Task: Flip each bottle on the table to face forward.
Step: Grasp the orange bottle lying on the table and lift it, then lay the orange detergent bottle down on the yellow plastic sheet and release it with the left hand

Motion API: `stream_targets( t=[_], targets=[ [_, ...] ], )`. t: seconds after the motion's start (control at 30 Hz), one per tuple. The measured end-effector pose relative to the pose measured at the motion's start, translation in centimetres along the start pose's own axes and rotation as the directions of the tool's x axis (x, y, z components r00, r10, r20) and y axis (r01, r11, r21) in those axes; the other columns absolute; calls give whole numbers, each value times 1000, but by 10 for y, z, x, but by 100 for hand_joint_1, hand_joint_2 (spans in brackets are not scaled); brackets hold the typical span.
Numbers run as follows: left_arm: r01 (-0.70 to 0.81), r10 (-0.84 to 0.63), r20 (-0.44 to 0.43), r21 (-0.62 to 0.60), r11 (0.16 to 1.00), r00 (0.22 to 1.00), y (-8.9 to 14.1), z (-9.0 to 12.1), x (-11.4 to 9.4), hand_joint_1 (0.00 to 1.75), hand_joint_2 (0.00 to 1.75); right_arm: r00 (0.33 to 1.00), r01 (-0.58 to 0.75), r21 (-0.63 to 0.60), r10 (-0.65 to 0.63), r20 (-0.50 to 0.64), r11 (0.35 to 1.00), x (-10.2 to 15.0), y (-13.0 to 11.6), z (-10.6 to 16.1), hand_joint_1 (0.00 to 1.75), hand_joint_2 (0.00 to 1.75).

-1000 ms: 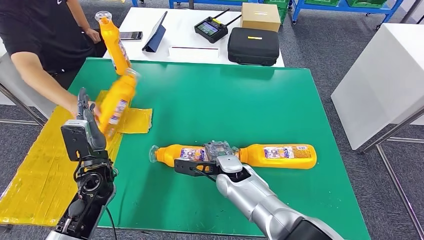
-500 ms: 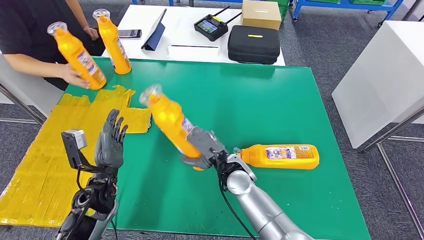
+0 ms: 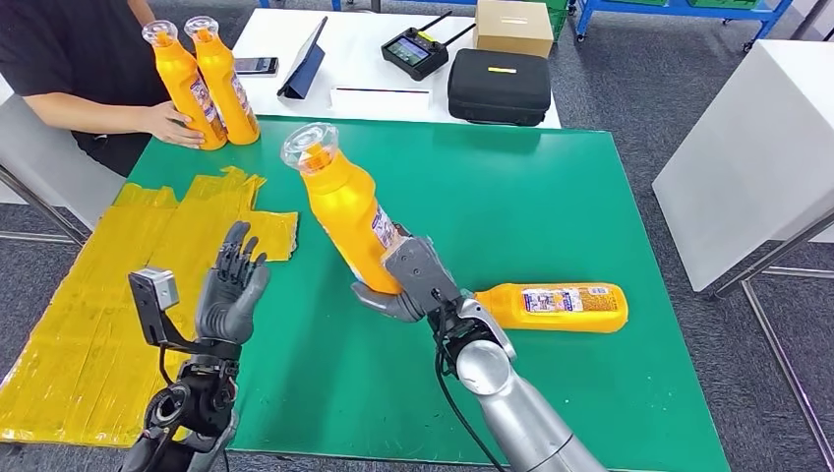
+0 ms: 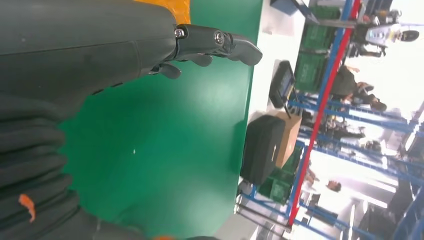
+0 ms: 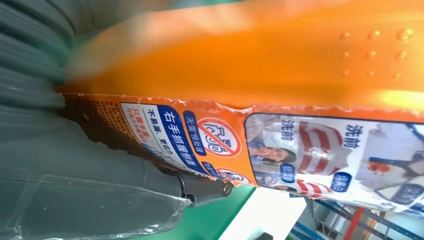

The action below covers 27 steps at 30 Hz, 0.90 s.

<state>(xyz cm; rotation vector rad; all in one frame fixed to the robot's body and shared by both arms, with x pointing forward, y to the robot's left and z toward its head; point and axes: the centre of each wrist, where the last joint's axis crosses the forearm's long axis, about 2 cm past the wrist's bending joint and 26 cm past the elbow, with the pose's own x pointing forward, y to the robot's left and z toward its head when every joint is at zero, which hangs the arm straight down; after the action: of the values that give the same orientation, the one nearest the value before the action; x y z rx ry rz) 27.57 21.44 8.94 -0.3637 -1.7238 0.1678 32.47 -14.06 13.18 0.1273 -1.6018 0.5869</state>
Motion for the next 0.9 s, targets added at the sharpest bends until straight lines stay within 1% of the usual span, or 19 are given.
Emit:
stream_targets(
  t=[0.07,0.23,0.4,0.5,0.63,0.8,0.83,0.9],
  targets=[
    [14,-13,11,-26,1000,1000,-10,0,0,0,175,1000,-5,6,5,-7,1000,1,3,0,175,175],
    [87,-81,85,-76,993,993,-34,-4,7,0,175,999,-31,49,33,-43,998,8,18,-5,175,175],
    [73,-56,124,-143,987,991,-57,-6,16,0,175,992,-76,146,90,-93,986,10,42,-15,175,175],
    [42,-25,113,-153,987,993,-63,-6,19,0,175,987,-90,208,115,-113,974,10,61,-19,175,175],
    [-5,14,70,-127,992,997,-61,-5,19,0,175,981,-125,271,161,-112,955,14,84,-25,175,175],
    [-60,60,-2,-85,995,998,-55,1,16,0,175,963,-191,325,241,-121,926,19,100,-28,175,175],
    [-64,64,-8,-79,995,998,-54,2,16,3,175,960,-199,331,251,-121,922,19,101,-28,175,175],
    [-70,69,-17,-70,995,997,-52,3,15,91,175,956,-214,339,267,-120,916,20,101,-30,175,175]
  ],
)
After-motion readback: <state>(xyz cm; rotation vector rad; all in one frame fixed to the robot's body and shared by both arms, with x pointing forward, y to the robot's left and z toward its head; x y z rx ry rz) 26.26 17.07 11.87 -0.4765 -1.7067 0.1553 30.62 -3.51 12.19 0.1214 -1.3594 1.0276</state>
